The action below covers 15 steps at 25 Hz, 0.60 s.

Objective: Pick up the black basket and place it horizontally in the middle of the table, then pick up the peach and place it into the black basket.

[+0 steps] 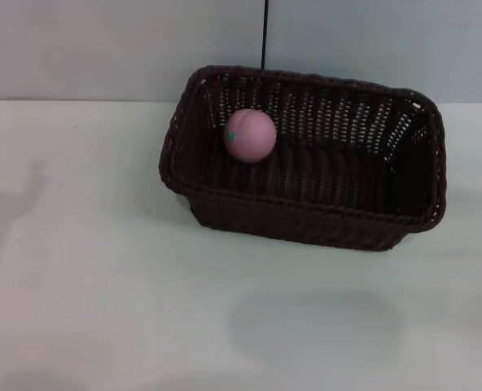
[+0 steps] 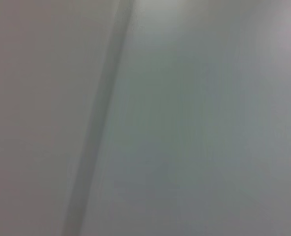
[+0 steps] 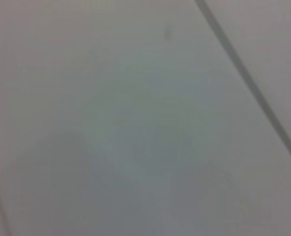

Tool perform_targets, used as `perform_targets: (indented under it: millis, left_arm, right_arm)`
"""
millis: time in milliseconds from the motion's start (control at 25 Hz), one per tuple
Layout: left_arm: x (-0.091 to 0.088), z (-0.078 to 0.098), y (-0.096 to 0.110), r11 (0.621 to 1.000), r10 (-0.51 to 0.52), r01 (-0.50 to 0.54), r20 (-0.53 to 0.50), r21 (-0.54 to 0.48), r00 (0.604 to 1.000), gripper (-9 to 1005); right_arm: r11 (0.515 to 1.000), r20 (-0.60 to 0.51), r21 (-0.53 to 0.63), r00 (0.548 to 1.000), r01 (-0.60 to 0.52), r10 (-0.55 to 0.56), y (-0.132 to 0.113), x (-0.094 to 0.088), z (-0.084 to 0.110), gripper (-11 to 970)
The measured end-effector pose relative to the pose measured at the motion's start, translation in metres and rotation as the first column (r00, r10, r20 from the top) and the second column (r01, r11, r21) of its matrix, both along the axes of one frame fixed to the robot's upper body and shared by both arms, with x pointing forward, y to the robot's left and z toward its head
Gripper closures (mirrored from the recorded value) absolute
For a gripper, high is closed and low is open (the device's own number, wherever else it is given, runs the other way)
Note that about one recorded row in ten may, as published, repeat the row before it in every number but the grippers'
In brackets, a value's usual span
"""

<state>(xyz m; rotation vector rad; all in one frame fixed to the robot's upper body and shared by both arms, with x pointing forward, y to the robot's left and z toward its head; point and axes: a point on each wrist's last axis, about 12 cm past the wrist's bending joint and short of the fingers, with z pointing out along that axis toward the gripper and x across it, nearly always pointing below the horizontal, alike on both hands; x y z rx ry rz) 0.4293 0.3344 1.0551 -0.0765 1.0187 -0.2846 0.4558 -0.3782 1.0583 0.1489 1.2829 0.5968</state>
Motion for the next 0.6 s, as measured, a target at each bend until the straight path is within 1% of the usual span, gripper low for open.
perform_targets:
  millis: [80, 160, 320, 360, 400, 560, 600]
  left_arm:
    - [-0.008, -0.001, 0.007, 0.997, 0.083, -0.083, 0.005, -0.003, 0.997, 181]
    - [-0.013, -0.002, 0.011, 0.991, 0.130, -0.130, 0.006, 0.009, 0.992, 182]
    - [-0.016, -0.003, 0.014, 0.988, 0.151, -0.151, 0.007, 0.017, 0.989, 182]
    - [-0.015, -0.003, 0.014, 0.988, 0.151, -0.151, 0.007, 0.016, 0.989, 182]
    - [-0.015, -0.003, 0.014, 0.988, 0.151, -0.151, 0.007, 0.016, 0.989, 182]
    - [-0.011, -0.001, 0.011, 0.990, 0.139, -0.139, 0.017, 0.007, 0.990, 181]
    - [-0.011, -0.001, 0.011, 0.990, 0.139, -0.139, 0.017, 0.007, 0.990, 181]
  right_arm:
    - [0.998, 0.004, 0.025, 0.998, 0.061, -0.061, -0.006, -0.006, -0.002, 300]
    - [0.991, 0.000, 0.047, 0.992, 0.126, -0.126, -0.013, -0.013, -0.005, 300]
    - [0.972, 0.000, 0.043, 0.973, 0.232, -0.232, -0.023, -0.023, -0.009, 299]
    - [0.958, 0.004, 0.031, 0.958, 0.285, -0.285, -0.026, -0.028, -0.011, 299]
    - [0.958, 0.004, 0.031, 0.958, 0.285, -0.285, -0.026, -0.028, -0.011, 299]
    - [0.923, -0.011, -0.009, 0.923, 0.385, -0.385, -0.033, -0.041, -0.018, 299]
    - [0.923, -0.011, -0.009, 0.923, 0.385, -0.385, -0.033, -0.041, -0.018, 299]
